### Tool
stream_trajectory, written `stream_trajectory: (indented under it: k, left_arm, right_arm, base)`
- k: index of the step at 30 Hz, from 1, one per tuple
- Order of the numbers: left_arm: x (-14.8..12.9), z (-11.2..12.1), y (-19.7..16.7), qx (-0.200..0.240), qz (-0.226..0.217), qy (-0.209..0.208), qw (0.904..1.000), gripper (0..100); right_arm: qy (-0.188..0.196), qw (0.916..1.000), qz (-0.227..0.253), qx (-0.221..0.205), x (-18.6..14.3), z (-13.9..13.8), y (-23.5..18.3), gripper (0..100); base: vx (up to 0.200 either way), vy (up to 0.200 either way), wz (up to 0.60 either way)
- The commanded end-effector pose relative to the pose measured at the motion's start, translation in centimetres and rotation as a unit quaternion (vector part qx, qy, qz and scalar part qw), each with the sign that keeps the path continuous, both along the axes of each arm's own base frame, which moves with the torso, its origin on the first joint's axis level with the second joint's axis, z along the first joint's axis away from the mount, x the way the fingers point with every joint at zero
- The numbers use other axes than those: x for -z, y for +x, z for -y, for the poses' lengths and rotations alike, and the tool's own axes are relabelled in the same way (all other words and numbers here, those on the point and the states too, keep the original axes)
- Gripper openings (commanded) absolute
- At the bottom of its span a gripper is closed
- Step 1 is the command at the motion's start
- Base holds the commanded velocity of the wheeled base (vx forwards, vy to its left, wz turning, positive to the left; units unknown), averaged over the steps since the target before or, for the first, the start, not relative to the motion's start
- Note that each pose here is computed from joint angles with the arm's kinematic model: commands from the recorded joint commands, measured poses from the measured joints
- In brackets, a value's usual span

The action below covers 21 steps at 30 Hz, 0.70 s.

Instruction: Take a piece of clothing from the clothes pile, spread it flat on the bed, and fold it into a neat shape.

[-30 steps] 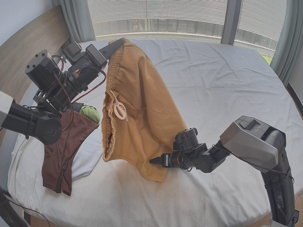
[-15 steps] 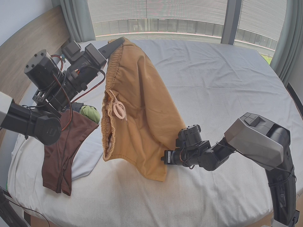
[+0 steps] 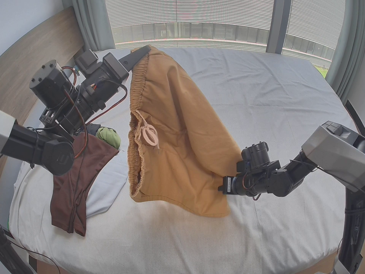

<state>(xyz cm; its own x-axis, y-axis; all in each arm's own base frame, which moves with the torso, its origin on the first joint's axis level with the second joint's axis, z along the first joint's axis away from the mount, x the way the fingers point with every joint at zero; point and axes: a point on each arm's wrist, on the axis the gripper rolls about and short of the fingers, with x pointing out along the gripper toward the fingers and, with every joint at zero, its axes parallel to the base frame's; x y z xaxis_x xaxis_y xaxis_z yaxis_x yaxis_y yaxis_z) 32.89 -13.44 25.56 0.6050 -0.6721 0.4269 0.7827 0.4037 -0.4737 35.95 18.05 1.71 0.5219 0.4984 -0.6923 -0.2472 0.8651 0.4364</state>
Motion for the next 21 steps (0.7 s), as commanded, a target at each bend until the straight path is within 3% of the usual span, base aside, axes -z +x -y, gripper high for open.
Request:
stream_trajectory:
  k: [1, 21]
  left_arm:
    - [0.3, 0.1, 0.1, 0.000, -0.004, 0.001, 1.0000, 0]
    - [1.5, 0.3, 0.1, 0.000, -0.017, 0.005, 0.9998, 0]
  right_arm:
    - [0.002, 0.9999, 0.007, 0.011, -1.4, 1.3, -0.4, 0]
    - [-0.035, 0.9986, -0.038, 0.014, 0.4, 2.9, -0.5, 0]
  base:
    - [0.000, 0.000, 0.00]
    - [0.000, 0.000, 0.00]
